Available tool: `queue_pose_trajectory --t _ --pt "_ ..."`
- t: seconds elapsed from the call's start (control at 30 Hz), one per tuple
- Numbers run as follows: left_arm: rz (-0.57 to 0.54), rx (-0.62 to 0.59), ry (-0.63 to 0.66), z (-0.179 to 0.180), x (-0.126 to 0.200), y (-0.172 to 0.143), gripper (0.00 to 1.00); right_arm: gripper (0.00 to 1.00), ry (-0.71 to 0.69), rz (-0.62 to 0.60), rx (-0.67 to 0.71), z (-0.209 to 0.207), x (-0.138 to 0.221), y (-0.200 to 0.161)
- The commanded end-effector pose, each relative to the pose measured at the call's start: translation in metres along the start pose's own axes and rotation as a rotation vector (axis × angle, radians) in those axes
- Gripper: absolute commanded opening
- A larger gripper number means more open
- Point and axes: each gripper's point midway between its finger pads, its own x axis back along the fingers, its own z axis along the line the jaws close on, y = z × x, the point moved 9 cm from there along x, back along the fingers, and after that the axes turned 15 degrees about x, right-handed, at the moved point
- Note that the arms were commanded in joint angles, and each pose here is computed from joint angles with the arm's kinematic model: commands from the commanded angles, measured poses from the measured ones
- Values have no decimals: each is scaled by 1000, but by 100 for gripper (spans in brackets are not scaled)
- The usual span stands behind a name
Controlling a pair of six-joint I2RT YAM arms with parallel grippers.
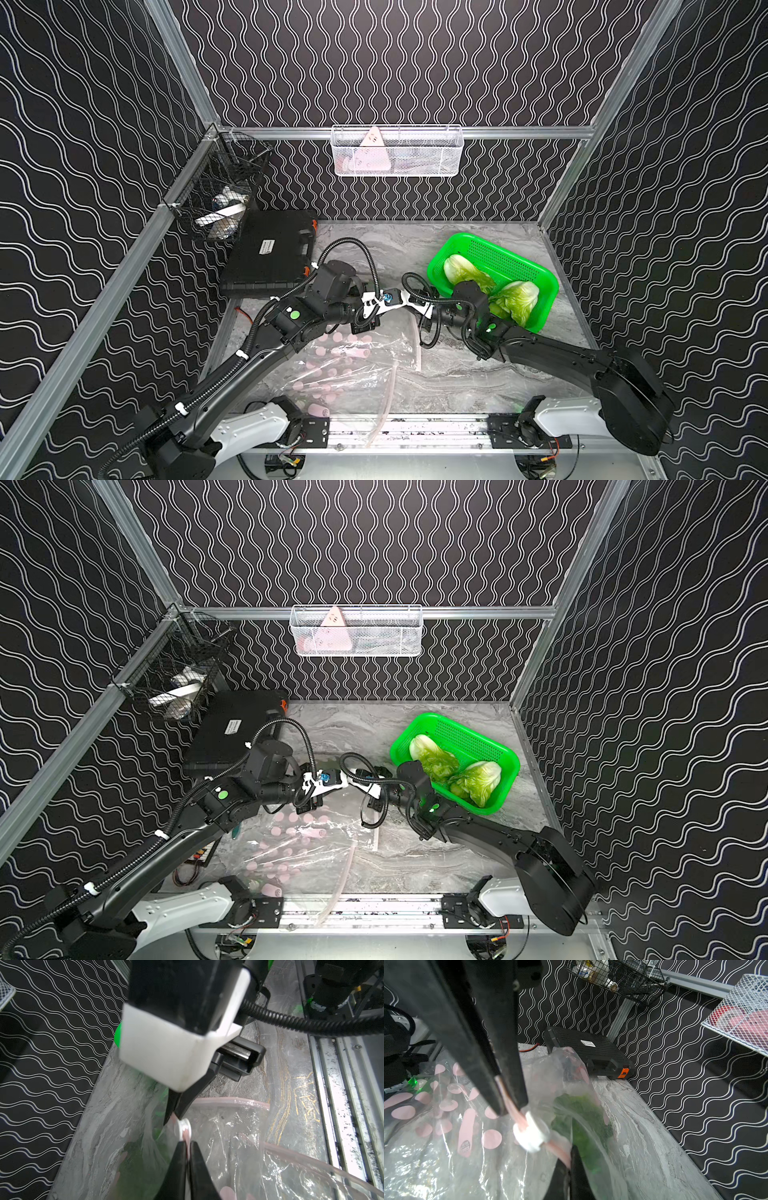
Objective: Open the zip-top bag and take out the chinese cabbages
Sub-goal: Adjust the zipper food storage bag at the center of the board.
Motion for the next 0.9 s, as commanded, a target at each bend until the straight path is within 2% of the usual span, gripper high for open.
queue_pose_trajectory --t 0.0,0.07,0.1,0.13,0.17,0.23,0.33,0.5,0.7,0.87 --pt "-38 -12 51 4 1 4 2 0 1 -35 8 -2 2 6" --pt "-45 -12 59 4 2 3 0 0 1 -38 7 -2 3 7" --pt "-48 -12 63 3 2 2 0 16 -6 -42 5 -3 3 7" --pt "-52 -16 63 3 2 1 0 41 -17 -50 5 -3 4 7" --pt "-53 -18 64 2 3 0 0 49 -22 -59 10 -2 6 8" --pt "-52 -21 67 1 2 -4 0 57 -47 -85 23 -2 10 10" --pt "-59 -19 61 -2 3 -6 0 58 -31 -128 13 -4 16 16" --pt "-59 -18 52 -4 2 -11 0 54 38 -199 21 -4 23 30" --pt "-72 -12 42 -6 3 -12 0 51 102 -223 -11 -4 20 36" --pt "-76 0 42 -7 1 -14 0 41 157 -226 -43 0 12 31"
